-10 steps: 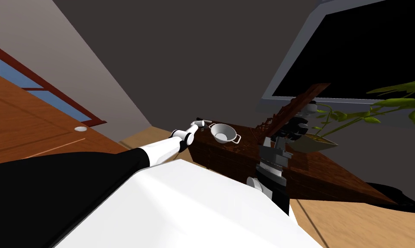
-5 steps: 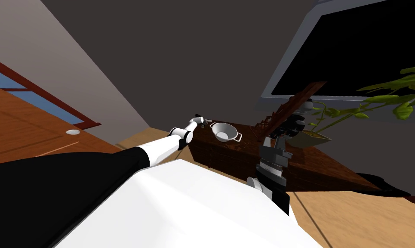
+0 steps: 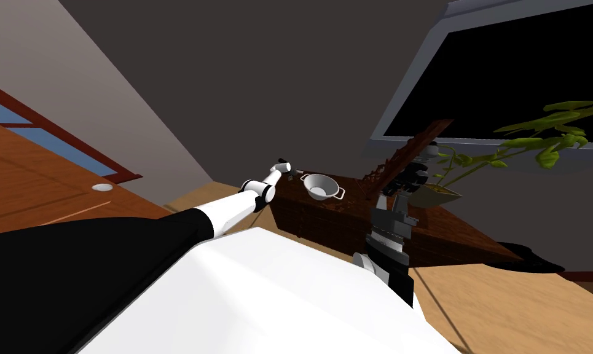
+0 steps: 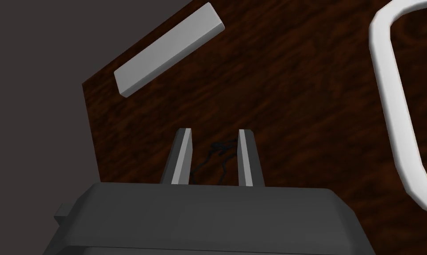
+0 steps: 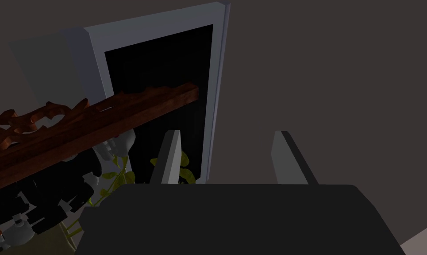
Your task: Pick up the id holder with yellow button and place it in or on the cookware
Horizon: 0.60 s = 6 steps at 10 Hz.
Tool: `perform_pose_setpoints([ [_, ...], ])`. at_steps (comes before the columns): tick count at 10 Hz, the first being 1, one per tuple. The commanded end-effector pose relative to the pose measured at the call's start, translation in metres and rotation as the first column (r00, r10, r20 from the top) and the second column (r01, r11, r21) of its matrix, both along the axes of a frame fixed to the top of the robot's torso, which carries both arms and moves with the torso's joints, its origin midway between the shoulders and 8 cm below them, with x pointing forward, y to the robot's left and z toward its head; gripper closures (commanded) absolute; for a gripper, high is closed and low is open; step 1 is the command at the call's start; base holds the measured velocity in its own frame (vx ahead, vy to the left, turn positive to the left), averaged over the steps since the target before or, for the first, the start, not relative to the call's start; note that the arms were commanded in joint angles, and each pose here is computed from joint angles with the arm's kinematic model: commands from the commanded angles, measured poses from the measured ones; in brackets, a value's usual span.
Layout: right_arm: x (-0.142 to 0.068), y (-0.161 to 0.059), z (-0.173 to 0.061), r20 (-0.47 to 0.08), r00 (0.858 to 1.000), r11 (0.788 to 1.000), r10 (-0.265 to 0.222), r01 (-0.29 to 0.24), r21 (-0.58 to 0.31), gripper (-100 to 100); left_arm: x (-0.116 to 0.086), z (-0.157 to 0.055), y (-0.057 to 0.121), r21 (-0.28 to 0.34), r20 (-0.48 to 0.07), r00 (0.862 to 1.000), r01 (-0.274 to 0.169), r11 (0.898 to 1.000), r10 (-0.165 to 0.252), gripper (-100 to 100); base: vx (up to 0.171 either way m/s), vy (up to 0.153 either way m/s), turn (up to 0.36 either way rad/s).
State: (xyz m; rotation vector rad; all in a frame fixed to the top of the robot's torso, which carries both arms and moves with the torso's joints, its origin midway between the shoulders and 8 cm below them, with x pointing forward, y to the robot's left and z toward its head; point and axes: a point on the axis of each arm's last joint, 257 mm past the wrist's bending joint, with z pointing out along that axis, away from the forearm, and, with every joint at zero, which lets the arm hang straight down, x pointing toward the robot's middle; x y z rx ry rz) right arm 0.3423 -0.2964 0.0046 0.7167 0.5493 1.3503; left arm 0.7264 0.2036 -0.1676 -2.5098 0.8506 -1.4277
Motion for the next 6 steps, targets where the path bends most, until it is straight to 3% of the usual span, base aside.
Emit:
perform_pose_setpoints([
  [1,0.0,0.0,0.0,0.0,1.0,1.0,0.0,0.0,0.0,0,0.003,0.019,-0.003,-0.02,-0.006,1.0,0.0,1.0,0.0,100,-0.099,-0.085,-0.045],
  [4,0.0,0.0,0.0,0.0,1.0,1.0,0.0,0.0,0.0,0,0.002,0.028,-0.008,-0.027,-0.022,1.0,0.004,1.0,-0.004,100,-0.062,-0.067,-0.013],
  [6,0.0,0.0,0.0,0.0,1.0,1.0,0.0,0.0,0.0,0,0.0,0.036,-0.017,-0.025,-0.054,0.998,0.012,1.0,-0.014,100,-0.078,-0.157,-0.013],
])
